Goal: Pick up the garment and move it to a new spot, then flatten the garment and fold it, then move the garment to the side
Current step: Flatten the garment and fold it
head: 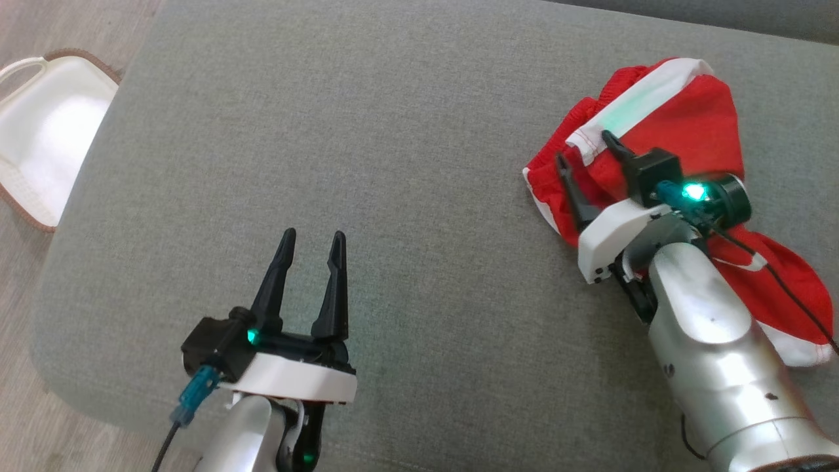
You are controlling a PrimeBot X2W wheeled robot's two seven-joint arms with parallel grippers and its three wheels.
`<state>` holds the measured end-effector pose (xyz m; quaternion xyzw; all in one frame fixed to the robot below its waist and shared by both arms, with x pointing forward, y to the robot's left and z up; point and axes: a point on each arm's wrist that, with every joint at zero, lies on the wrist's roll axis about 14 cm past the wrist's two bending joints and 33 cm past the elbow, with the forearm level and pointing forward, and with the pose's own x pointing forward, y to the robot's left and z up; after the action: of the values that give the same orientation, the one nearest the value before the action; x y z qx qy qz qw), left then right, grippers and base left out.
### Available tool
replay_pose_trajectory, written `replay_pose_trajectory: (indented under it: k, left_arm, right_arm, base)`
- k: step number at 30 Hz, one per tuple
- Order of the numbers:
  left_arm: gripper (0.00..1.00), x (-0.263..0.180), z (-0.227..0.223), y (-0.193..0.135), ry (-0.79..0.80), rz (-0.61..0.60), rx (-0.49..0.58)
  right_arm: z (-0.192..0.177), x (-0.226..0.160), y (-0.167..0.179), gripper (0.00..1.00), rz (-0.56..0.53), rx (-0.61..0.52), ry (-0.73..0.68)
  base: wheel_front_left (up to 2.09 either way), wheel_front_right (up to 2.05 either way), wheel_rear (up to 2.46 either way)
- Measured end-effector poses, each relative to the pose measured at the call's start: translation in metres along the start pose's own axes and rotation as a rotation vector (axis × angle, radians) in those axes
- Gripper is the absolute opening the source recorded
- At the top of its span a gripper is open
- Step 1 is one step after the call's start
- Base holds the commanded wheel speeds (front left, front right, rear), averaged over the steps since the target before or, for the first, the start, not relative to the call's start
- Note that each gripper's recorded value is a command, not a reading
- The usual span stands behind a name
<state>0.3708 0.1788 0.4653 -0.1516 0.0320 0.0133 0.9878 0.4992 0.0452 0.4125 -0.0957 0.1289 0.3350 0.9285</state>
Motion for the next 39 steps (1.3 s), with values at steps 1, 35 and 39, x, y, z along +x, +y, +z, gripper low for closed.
replay_pose_trajectory:
  k: [1, 35, 39]
  left_arm:
    - [1.00, 0.000, 0.000, 0.000, 0.000, 0.001, -0.001]
    - [1.00, 0.024, 0.012, -0.042, -0.049, -0.135, 0.001]
    - [1.00, 0.028, 0.019, -0.051, -0.071, -0.167, -0.003]
  right_arm:
    - [0.000, 0.001, -0.002, 0.00, -0.004, 0.009, -0.003]
    - [0.041, -0.106, -0.175, 1.00, -0.557, 0.096, -0.195]
    - [0.032, -0.136, -0.150, 1.00, -0.532, 0.152, -0.262]
  base:
    - [0.00, 0.00, 0.00]
    - [0.00, 0.00, 0.00]
    - [0.00, 0.00, 0.00]
